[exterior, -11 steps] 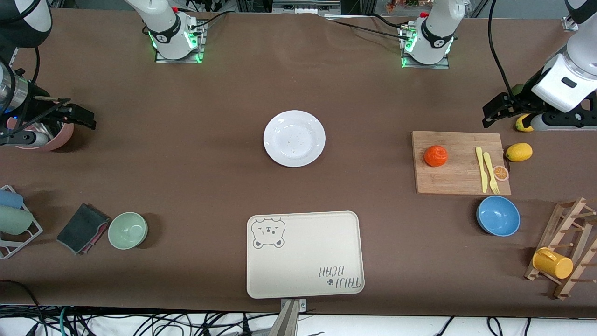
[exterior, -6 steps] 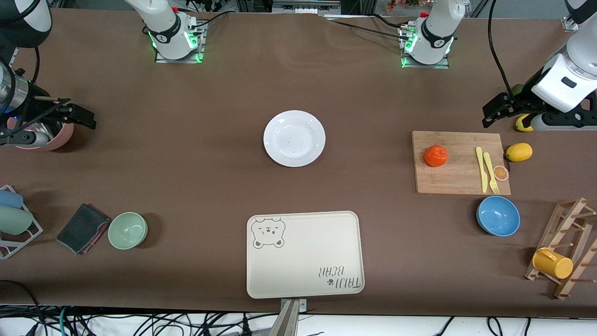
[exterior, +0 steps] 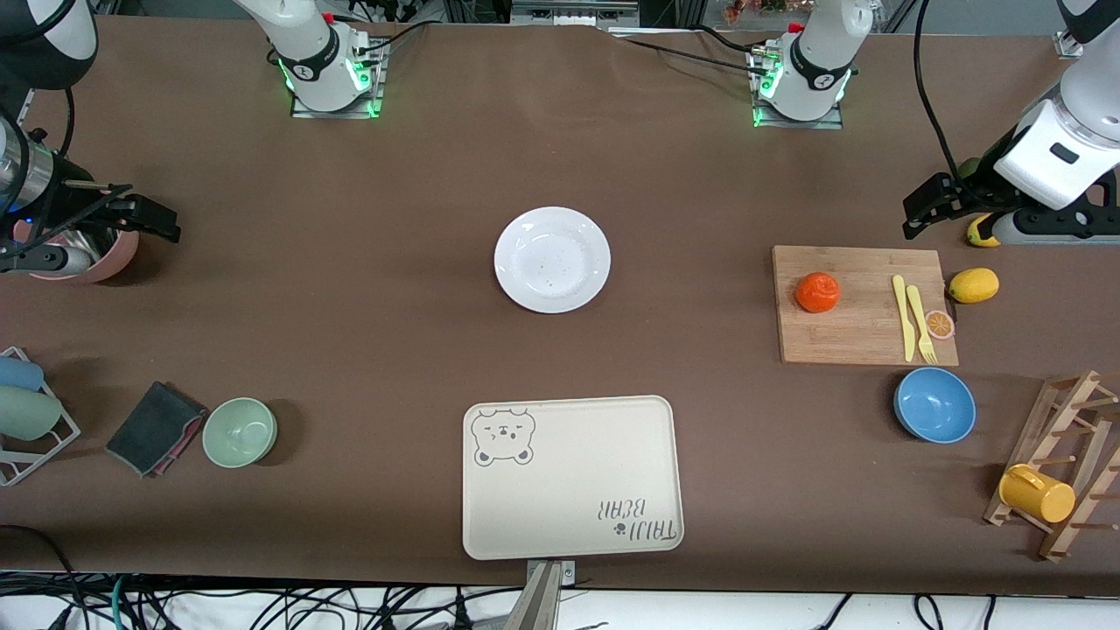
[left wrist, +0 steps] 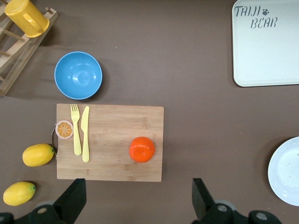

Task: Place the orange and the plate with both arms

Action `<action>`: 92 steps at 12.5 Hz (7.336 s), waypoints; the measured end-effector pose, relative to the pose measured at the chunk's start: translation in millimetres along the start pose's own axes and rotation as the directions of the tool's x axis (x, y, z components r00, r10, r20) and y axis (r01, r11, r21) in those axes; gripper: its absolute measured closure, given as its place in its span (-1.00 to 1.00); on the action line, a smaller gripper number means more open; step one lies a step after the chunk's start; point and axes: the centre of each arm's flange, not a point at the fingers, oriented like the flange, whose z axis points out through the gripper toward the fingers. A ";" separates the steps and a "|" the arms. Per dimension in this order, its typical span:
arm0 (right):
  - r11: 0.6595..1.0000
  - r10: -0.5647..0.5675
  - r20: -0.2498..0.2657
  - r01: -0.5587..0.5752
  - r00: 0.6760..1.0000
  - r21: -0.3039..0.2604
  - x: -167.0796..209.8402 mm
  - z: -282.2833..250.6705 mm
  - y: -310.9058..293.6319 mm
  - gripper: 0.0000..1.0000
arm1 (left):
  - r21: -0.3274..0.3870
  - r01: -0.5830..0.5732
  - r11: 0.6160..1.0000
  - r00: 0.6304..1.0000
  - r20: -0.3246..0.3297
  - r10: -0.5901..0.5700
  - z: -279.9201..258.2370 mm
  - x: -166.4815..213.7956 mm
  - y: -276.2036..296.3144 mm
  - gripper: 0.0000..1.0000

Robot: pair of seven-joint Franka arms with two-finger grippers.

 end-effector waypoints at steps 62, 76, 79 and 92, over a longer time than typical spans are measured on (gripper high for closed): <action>1.000 0.000 0.001 0.000 1.000 0.001 0.0 0.2 -0.2 -1.00 | 0.019 -0.154 0.988 0.979 0.137 0.150 343.4 -33.8 2.5 -1.00; 1.000 0.000 0.001 0.000 1.000 0.001 0.0 0.3 -0.2 -1.00 | 0.036 -0.243 0.969 0.955 0.185 0.232 384.9 -47.7 -7.0 -0.56; 1.000 0.000 0.001 0.000 1.000 0.001 0.0 0.3 -0.2 -1.00 | 0.038 -0.245 0.969 0.953 0.191 0.234 379.5 -43.8 -7.1 -0.56; 1.000 0.000 0.002 0.000 1.000 0.002 0.0 0.5 -0.4 -1.00 | -0.099 0.059 0.993 0.977 0.211 -0.037 235.5 -6.5 260.6 -0.56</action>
